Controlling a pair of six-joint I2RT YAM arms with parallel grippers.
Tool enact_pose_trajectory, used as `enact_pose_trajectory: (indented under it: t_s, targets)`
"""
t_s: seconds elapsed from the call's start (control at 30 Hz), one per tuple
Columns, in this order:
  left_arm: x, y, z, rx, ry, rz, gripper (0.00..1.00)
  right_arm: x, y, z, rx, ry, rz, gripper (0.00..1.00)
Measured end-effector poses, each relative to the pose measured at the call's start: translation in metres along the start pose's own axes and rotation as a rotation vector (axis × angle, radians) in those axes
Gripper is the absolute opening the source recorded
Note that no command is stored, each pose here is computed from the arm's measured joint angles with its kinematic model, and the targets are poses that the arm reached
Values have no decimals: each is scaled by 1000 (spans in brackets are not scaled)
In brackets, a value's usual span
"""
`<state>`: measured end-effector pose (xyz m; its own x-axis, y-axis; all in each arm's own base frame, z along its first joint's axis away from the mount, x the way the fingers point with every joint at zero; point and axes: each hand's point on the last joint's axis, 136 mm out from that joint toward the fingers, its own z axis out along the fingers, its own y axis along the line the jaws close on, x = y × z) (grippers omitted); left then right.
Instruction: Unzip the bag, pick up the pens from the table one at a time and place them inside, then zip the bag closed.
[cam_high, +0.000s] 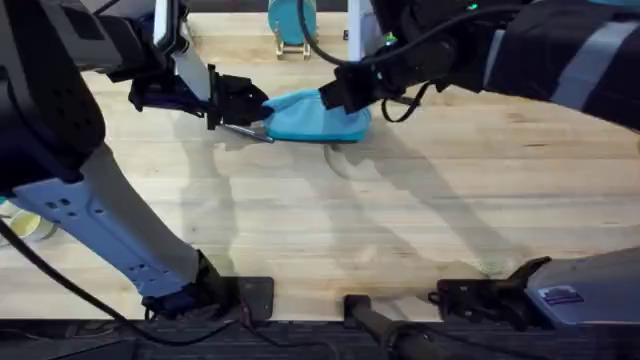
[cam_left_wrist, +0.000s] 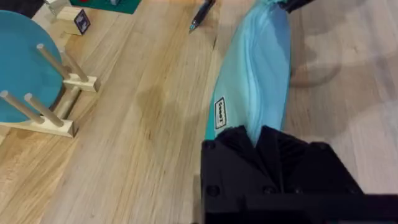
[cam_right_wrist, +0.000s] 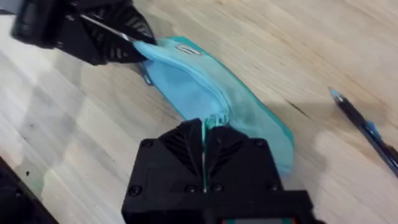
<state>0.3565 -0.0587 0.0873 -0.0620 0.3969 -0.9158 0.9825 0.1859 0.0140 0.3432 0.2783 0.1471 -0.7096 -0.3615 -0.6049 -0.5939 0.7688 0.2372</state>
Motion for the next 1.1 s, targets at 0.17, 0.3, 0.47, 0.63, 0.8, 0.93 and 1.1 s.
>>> enact_pose_trajectory:
  t_s: [0.17,0.3,0.47,0.63,0.8,0.93,1.1]
  targets:
    - [1,0,-1,-1,3,1,42,-5,16,3,-34,-23,-25,31]
    - [2,2,-1,-4,11,6,42,-11,23,3,-64,-46,-22,31]
    - [3,2,-2,-6,14,8,42,-14,26,6,-80,-58,-12,30]
    - [3,2,-2,-5,15,8,42,-13,27,27,-109,-51,2,31]
    - [3,2,-2,-6,15,8,42,-16,28,34,-122,-64,2,31]
    - [3,2,-2,-5,16,8,42,-16,29,34,-126,-67,14,31]
    - [2,2,-2,-5,12,5,42,-9,30,35,-126,-35,31,31]
